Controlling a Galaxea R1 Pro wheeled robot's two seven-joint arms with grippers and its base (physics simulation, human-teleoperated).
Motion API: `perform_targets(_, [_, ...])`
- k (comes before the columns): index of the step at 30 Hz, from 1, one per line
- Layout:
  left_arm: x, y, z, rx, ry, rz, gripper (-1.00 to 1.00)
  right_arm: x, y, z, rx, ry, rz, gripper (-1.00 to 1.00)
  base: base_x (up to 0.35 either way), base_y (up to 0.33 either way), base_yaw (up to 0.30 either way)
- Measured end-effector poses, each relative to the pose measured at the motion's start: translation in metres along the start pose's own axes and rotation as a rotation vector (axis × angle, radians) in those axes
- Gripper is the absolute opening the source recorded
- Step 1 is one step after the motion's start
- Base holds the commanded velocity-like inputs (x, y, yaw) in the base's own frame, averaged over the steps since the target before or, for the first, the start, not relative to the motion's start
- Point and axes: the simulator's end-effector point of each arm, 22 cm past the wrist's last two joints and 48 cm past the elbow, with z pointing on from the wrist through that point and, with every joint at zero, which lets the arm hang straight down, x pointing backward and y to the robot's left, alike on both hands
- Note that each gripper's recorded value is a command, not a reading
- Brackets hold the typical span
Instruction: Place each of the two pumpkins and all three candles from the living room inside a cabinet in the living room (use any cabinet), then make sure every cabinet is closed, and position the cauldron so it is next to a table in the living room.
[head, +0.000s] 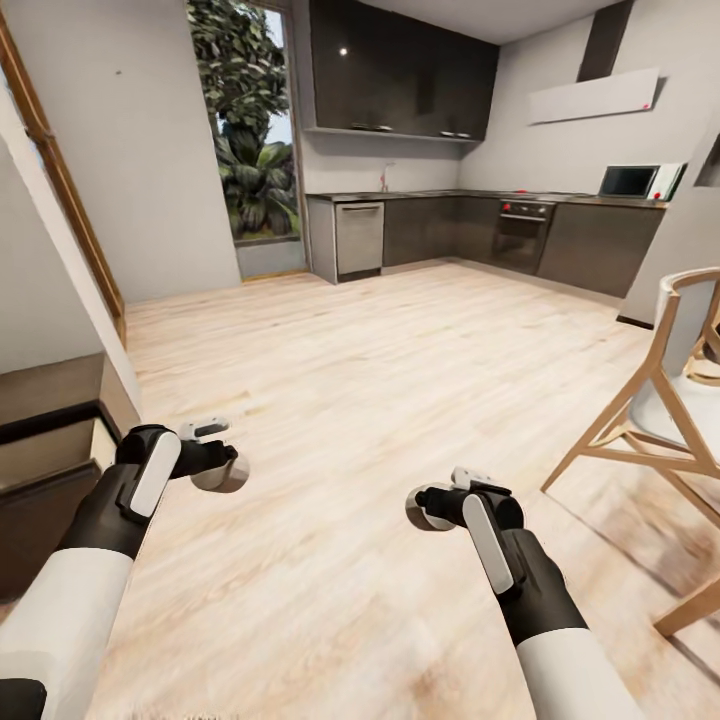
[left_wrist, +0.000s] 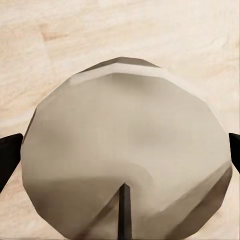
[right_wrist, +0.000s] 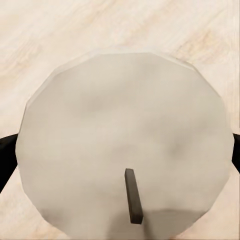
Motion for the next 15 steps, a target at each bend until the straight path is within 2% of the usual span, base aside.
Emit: perform_targets(15, [0.0003, -0.0001, 0.0002, 0.000, 0.001, 0.000, -1.00, 0.0003, 0.0002, 0.0001, 0.000, 0.001, -0.001, -1.00, 0.000, 0.000, 0.292])
